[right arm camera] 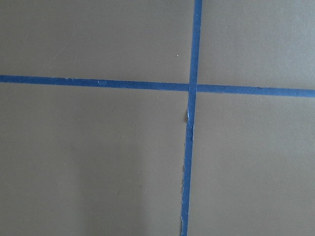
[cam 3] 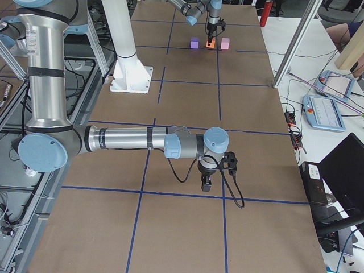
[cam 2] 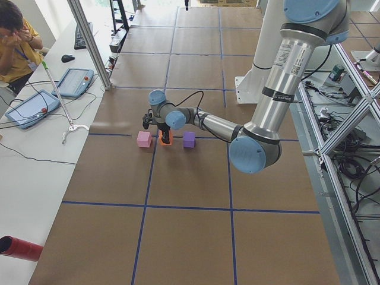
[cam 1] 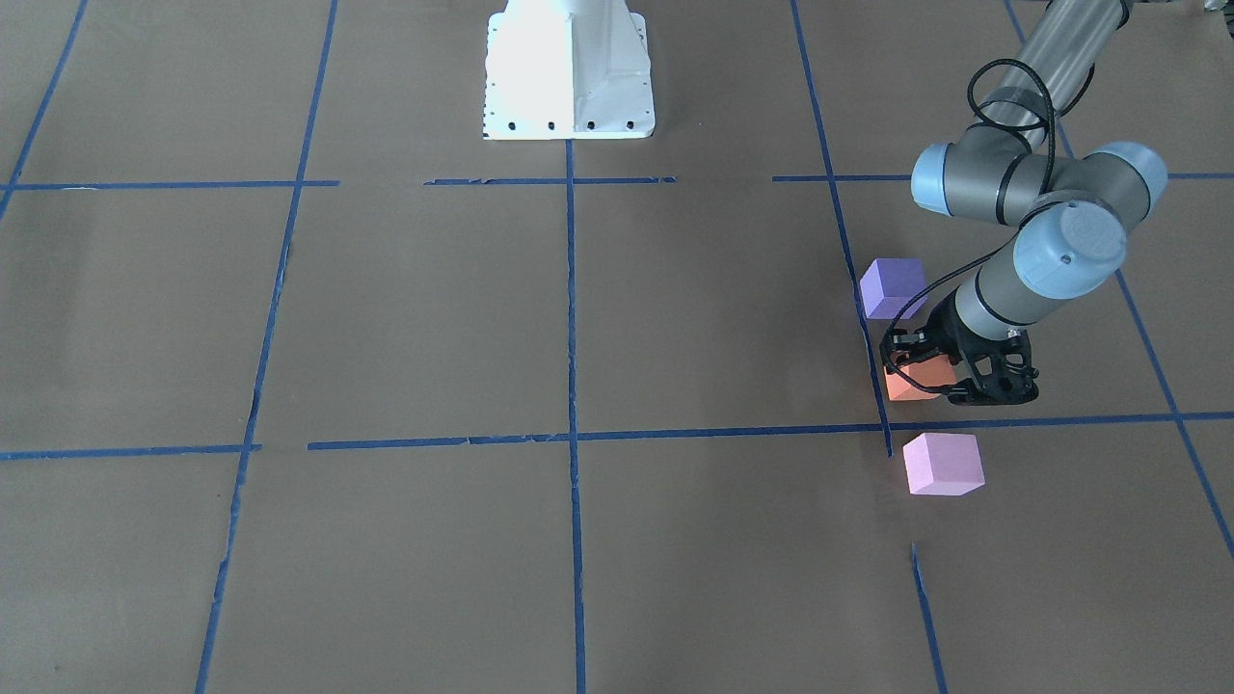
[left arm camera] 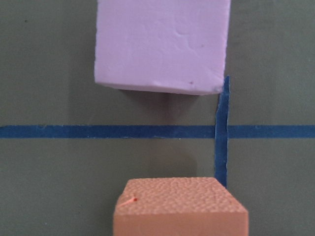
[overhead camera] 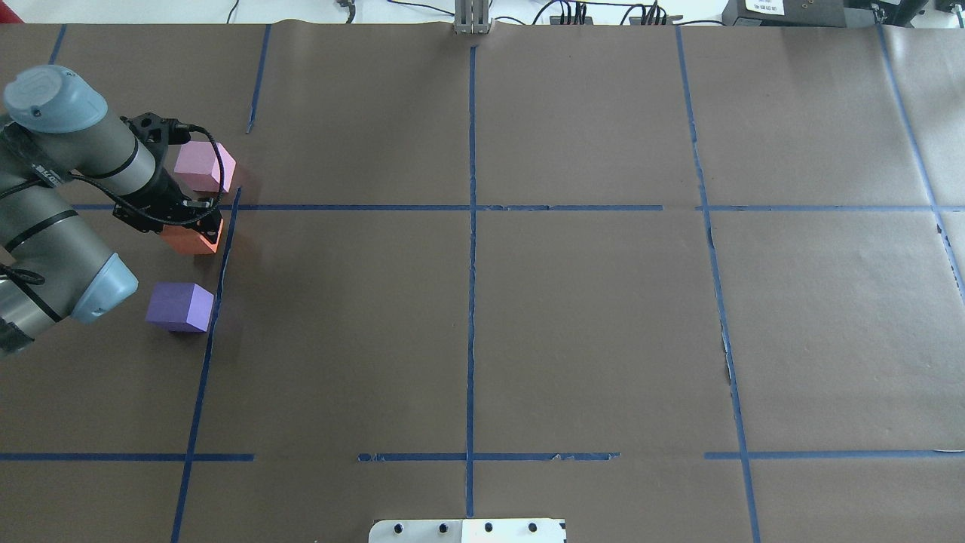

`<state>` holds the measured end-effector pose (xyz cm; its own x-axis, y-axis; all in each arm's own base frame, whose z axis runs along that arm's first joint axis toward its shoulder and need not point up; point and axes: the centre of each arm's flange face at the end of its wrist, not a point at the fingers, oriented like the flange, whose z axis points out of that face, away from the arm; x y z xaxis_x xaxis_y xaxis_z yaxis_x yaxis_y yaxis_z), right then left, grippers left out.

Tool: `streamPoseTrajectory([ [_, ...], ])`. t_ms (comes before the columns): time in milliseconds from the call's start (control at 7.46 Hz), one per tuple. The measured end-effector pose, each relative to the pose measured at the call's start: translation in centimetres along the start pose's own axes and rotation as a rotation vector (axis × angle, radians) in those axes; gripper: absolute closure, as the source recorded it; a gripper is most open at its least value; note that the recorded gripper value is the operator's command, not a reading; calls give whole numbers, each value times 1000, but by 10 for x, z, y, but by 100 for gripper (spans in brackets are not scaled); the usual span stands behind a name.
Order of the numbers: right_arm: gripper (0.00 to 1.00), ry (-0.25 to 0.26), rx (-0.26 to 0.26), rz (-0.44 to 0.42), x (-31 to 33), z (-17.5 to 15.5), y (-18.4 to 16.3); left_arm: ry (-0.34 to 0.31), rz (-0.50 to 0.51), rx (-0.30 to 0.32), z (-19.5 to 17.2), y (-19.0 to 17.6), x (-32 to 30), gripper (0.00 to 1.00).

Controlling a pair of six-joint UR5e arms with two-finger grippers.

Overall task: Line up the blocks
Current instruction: 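Lower the orange cube onto the table and open the left gripper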

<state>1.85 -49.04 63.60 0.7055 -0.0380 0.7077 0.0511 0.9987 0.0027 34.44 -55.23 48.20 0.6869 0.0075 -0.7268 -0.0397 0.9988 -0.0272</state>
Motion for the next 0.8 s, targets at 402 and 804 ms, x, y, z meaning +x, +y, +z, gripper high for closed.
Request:
streamPoseTrajectory([
  [402, 0, 0, 0, 0, 0, 0, 0, 3, 4, 1, 5, 0, -2, 49],
  [804, 0, 0, 0, 0, 0, 0, 0, 4, 6, 1, 6, 0, -3, 1],
])
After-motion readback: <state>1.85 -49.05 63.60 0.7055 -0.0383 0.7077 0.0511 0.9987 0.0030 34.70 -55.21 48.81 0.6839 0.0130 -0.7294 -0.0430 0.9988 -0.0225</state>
